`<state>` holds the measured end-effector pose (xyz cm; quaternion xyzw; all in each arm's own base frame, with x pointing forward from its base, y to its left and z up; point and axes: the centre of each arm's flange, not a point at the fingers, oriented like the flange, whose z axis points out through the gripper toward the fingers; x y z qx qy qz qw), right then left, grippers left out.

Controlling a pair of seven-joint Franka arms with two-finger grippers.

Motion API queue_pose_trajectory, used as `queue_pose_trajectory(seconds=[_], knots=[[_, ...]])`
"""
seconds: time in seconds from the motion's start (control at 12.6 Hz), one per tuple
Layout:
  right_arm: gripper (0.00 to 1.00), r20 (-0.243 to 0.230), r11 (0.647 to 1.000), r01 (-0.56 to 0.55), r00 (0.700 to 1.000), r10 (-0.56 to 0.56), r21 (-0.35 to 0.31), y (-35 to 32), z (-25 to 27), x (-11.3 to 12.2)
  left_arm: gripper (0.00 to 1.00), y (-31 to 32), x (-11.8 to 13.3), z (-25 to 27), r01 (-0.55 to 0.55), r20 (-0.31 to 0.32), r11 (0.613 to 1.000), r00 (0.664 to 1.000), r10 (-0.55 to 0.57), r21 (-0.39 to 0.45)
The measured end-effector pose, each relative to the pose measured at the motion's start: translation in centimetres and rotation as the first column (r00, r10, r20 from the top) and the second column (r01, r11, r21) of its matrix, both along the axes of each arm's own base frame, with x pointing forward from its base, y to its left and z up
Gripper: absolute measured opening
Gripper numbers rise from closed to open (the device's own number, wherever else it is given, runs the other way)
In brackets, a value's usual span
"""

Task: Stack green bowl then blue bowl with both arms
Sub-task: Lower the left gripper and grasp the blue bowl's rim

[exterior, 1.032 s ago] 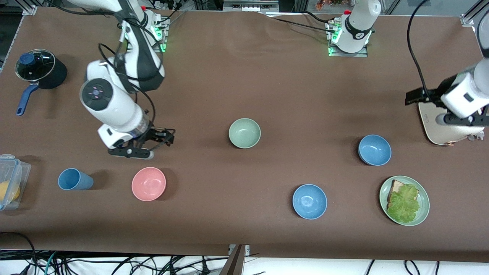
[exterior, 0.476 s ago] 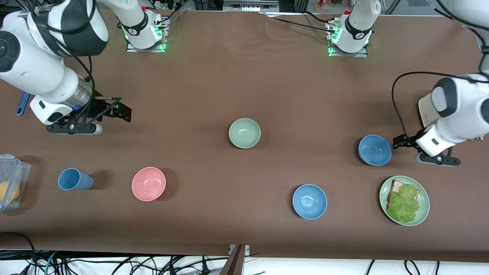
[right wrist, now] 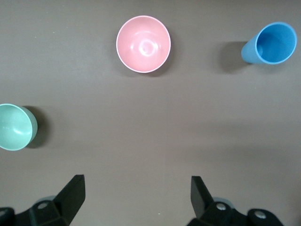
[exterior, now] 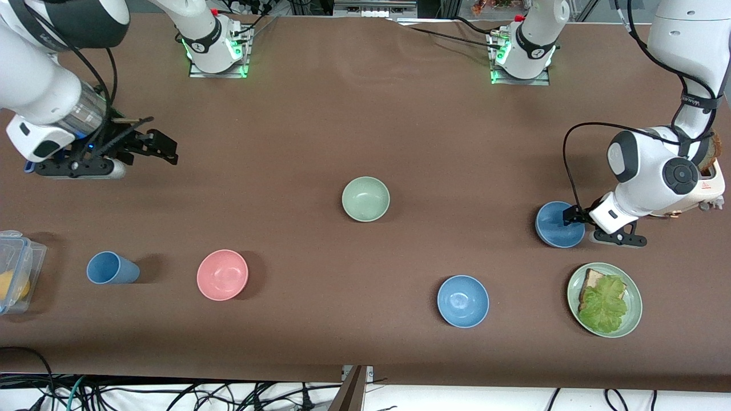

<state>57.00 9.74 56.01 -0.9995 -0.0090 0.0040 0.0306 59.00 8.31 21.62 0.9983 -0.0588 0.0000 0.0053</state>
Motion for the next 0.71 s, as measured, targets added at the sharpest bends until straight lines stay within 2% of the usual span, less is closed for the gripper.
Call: queue_pose_trajectory(seconds=[0.32,0.48,0.56,0.71], knots=[[1.0,0.008,1.0,-0.025,1.0,0.025,0.001,-1.9,0.6,0.0,0.38,0.1,0.1,-0.7,0.004,-0.004,1.0,1.0,-0.004,-0.001],[1.0,-0.021,1.0,-0.029,0.999,0.029,-0.002,-2.0,0.9,-0.4,0.13,0.1,0.2,-0.6,0.006,0.0,1.0,1.0,-0.006,-0.001],[1.0,-0.032,1.0,-0.031,0.999,0.031,-0.003,-2.1,1.5,-0.6,0.04,0.0,0.5,-0.2,0.008,0.006,1.0,1.0,-0.007,0.0],[1.0,-0.04,0.999,-0.034,0.999,0.034,-0.004,-2.1,3.1,-0.8,0.05,-0.4,1.3,1.2,0.016,-0.005,1.0,1.0,-0.016,-0.004]])
